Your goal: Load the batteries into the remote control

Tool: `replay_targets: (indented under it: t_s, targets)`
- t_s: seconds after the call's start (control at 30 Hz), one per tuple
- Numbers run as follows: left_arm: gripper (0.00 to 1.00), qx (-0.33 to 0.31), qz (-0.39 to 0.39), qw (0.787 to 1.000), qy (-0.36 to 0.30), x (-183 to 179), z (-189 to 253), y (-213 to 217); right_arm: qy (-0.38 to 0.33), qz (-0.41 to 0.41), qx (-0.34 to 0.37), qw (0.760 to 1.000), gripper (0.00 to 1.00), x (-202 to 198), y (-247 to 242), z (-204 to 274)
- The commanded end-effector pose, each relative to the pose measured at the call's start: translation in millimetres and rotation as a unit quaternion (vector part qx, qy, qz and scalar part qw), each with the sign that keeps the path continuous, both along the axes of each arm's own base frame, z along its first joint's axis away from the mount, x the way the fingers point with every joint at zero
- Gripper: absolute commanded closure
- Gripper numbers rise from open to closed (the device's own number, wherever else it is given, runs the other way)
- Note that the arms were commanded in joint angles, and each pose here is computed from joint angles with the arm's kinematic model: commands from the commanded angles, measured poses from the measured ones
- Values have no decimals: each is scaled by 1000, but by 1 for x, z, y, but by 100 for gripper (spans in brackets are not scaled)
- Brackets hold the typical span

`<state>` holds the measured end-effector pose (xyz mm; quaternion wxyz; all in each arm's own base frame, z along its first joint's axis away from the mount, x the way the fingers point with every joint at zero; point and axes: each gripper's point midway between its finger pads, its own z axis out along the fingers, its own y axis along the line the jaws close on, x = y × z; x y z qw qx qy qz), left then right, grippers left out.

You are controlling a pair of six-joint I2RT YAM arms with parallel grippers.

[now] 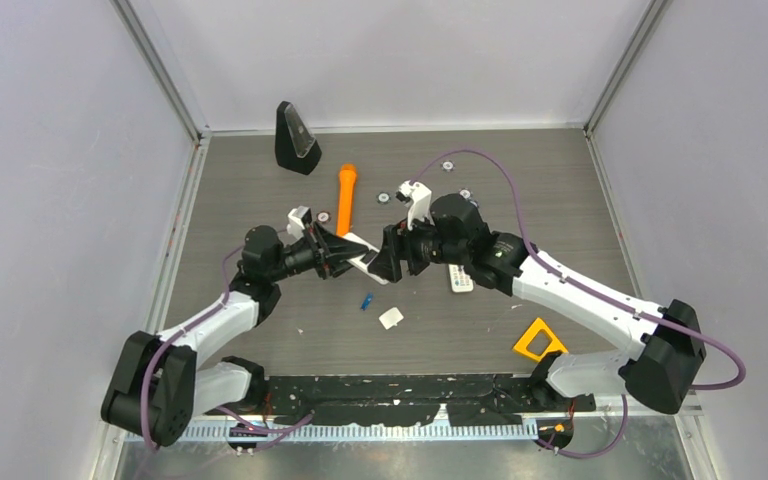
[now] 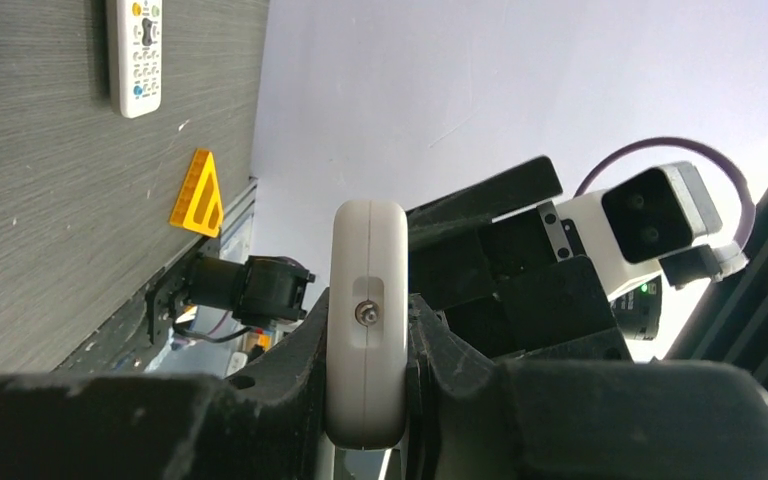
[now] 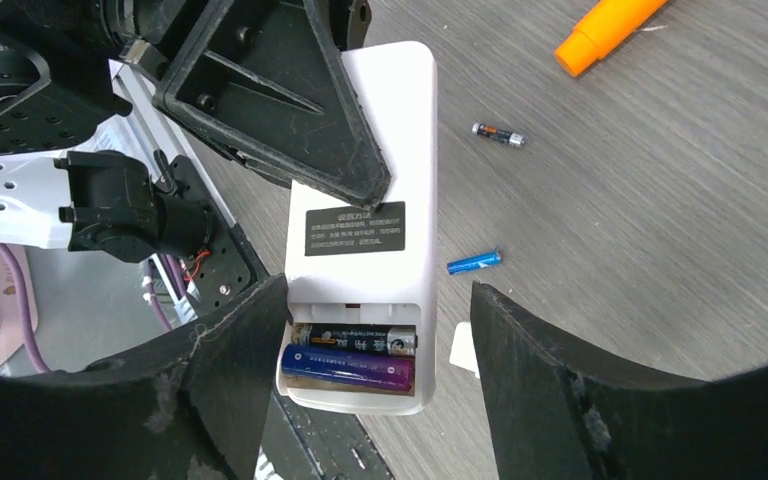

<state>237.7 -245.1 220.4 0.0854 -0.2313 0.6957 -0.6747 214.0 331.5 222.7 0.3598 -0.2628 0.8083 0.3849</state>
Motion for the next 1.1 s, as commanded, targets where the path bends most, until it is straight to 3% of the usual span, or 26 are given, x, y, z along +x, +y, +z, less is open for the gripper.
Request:
replay_targets:
  t_s: [0.0,0.17,0.5,0.67,0.9,1.07]
  targets:
    - [100,-32,-29,991,-126,-18,73,-2,59,-3,-83,995,25,-19,-27,-54]
    - [100,31,-25,987,-155,-18,67,0,67,-21,-50,996,10,-18,-25,-34]
    - [100,38,-13,983,-178,-11,71,0,121,-3,28,992,5,-23,-17,5]
    - [100,37,-25,981,-187,-13,75,-2,176,45,58,982,5,-41,-16,11]
    - [100,38,-49,980,-190,-17,75,-4,196,67,65,976,5,-44,-17,6]
    - [100,16,-63,981,-184,-21,83,-6,208,73,76,972,15,-41,-12,0]
